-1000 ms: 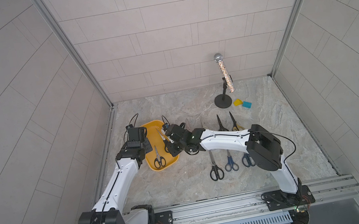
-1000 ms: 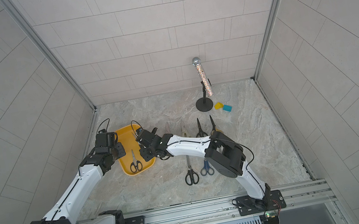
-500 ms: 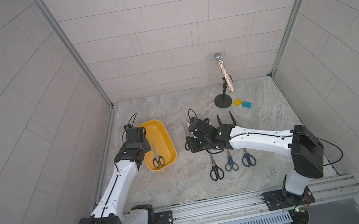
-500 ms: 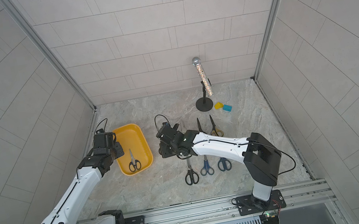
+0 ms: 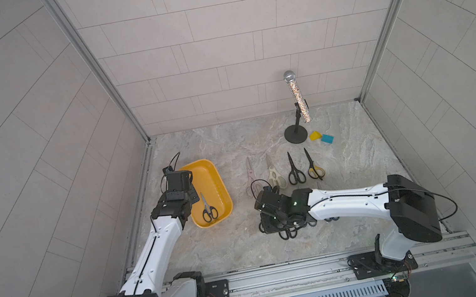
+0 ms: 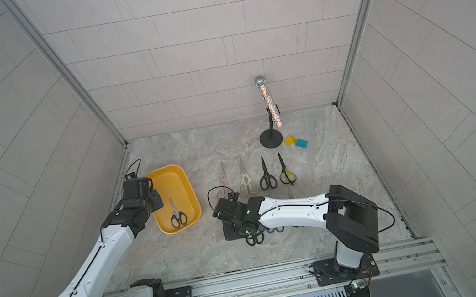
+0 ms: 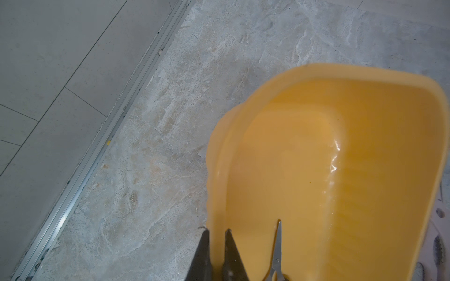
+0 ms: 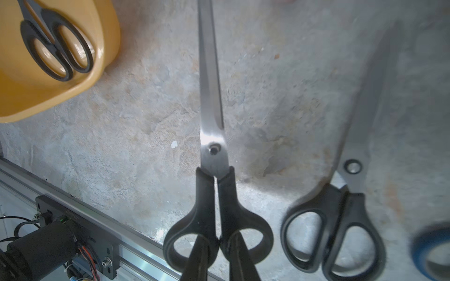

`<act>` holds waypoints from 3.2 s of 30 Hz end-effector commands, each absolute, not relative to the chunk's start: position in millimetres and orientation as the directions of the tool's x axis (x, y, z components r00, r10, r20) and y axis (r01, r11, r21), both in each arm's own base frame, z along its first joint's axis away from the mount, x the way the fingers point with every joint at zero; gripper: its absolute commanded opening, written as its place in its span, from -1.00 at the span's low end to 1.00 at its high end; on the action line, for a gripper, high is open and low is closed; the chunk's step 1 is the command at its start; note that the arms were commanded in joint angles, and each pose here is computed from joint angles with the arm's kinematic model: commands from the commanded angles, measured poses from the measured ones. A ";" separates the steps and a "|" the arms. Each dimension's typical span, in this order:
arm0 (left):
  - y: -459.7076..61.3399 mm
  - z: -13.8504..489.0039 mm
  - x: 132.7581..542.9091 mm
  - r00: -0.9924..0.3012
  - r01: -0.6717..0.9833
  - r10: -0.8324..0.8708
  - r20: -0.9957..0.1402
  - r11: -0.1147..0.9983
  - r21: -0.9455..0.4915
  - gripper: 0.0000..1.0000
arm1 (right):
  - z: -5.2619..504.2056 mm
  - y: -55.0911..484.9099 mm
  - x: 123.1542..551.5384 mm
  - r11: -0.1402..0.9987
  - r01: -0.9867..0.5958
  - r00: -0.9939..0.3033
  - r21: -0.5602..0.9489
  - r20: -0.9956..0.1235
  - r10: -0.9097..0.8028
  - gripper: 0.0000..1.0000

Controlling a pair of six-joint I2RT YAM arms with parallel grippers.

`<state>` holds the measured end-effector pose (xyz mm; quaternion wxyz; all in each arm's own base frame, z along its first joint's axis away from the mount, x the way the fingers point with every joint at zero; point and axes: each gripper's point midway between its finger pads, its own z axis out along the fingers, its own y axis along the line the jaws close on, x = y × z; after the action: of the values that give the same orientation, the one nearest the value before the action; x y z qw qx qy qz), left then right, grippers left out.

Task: Take the scissors out of the storage box
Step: Place the scissors at the center of the board, then pick up the scissors from the storage box.

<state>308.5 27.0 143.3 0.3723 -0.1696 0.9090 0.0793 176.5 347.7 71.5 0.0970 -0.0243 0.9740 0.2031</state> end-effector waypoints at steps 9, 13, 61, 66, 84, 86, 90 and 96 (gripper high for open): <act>30.6 153.5 310.8 -0.620 -0.370 -0.232 -0.749 0.929 0.019 -1.00 | 26.7 362.1 164.4 0.946 0.011 -0.996 0.324 -0.075 0.038 -1.00; 31.1 153.7 311.2 -0.620 -0.371 -0.232 -0.750 0.928 0.020 -1.00 | 20.1 356.4 165.5 0.966 0.010 -0.997 0.260 -0.068 0.028 -0.94; 22.9 152.1 308.6 -0.644 -0.357 -0.234 -0.729 0.934 0.015 -1.00 | 63.4 509.8 289.5 0.818 -0.113 -0.949 0.564 -0.304 0.078 -0.20; 21.4 151.8 308.4 -0.645 -0.353 -0.234 -0.727 0.936 0.013 -1.00 | 48.2 514.4 299.3 0.814 -0.086 -0.957 0.574 -0.275 0.093 -0.25; 5.7 153.6 307.4 -0.654 -0.308 -0.210 -0.727 0.951 0.002 -1.00 | 9.2 520.9 325.7 0.825 -0.024 -0.960 0.565 -0.244 0.139 -0.27; 6.7 154.3 307.0 -0.652 -0.311 -0.207 -0.729 0.950 0.008 -1.00 | 4.4 521.4 326.0 0.827 -0.017 -0.961 0.562 -0.238 0.143 -0.32; 7.8 154.0 307.3 -0.652 -0.314 -0.204 -0.730 0.949 0.015 -1.00 | 3.0 521.7 327.7 0.829 -0.024 -0.959 0.558 -0.248 0.140 -0.62; 11.0 153.1 308.4 -0.654 -0.322 -0.194 -0.731 0.946 0.037 -1.00 | 20.4 521.9 332.3 0.819 -0.067 -0.951 0.569 -0.286 0.121 -0.82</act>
<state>311.3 20.6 154.1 0.4021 -0.1593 0.8966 0.0946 327.1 540.0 56.9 0.1633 0.0033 0.9253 0.3423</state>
